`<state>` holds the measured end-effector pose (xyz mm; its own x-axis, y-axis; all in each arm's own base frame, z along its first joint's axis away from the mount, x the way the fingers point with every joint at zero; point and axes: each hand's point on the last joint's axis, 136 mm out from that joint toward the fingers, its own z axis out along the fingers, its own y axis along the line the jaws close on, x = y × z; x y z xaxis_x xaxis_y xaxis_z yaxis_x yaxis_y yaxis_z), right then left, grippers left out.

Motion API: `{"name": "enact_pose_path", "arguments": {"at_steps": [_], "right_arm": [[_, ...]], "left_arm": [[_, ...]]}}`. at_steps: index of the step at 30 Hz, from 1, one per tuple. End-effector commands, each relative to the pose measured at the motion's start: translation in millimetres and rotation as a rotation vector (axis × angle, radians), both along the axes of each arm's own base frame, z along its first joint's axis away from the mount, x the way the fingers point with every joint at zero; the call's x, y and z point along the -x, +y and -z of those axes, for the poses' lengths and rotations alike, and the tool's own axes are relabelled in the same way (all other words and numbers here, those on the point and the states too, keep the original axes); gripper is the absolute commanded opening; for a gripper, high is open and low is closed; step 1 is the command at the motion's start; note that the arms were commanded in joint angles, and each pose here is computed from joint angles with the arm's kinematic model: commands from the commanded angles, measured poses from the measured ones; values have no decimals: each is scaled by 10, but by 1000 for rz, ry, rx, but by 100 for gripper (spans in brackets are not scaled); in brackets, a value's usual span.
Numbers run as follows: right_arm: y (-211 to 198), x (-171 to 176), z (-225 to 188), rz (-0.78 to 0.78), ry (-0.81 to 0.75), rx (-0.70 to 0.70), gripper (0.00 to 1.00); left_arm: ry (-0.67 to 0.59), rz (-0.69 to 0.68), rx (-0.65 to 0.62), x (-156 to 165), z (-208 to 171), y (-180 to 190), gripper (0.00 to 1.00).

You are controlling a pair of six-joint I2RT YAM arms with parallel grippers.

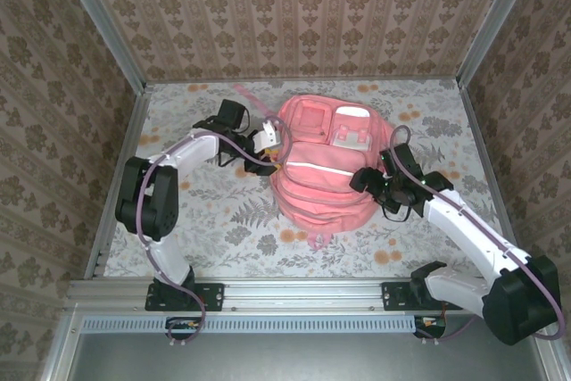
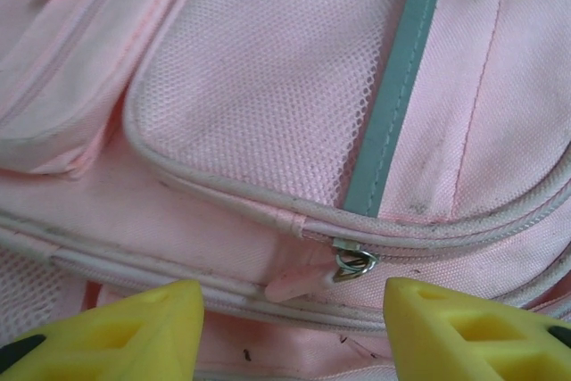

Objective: Pack the student bag

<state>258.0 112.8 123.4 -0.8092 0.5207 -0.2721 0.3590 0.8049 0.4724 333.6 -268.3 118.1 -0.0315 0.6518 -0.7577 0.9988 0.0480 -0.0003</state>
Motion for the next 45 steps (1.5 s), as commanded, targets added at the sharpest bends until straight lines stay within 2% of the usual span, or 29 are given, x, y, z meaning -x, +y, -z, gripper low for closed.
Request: {"name": "enact_pose_path", "arguments": {"at_steps": [1,7,10,16,19,28,32,37,45], "right_arm": [[3,96,-25,7,15,-32,83],[43,197,47,-5,43,-62,82],[95,251,113,-25,65,-73,81],[262,318,227,-92,95,-58,77],[390,283,271,-124,90,-63,71],[842,24,233,-193,7,-95,48],[1005,-107,237,-174,-30,-95,42],[1126,-278,226,-115,-79,-85,39],[996,-607,228,-110,-99,35,37]], "left_arm": [[-9,99,15,97,-3,-98,55],[-42,119,1,51,46,-168,47],[-55,120,-3,39,35,-164,38],[-74,106,-25,89,15,-83,8],[-73,97,-30,157,-31,-50,0],[-24,53,-34,544,-72,119,0],[11,-8,-30,648,-69,149,0],[39,-30,-55,871,28,162,0],[101,-152,-67,845,62,193,0]]}}
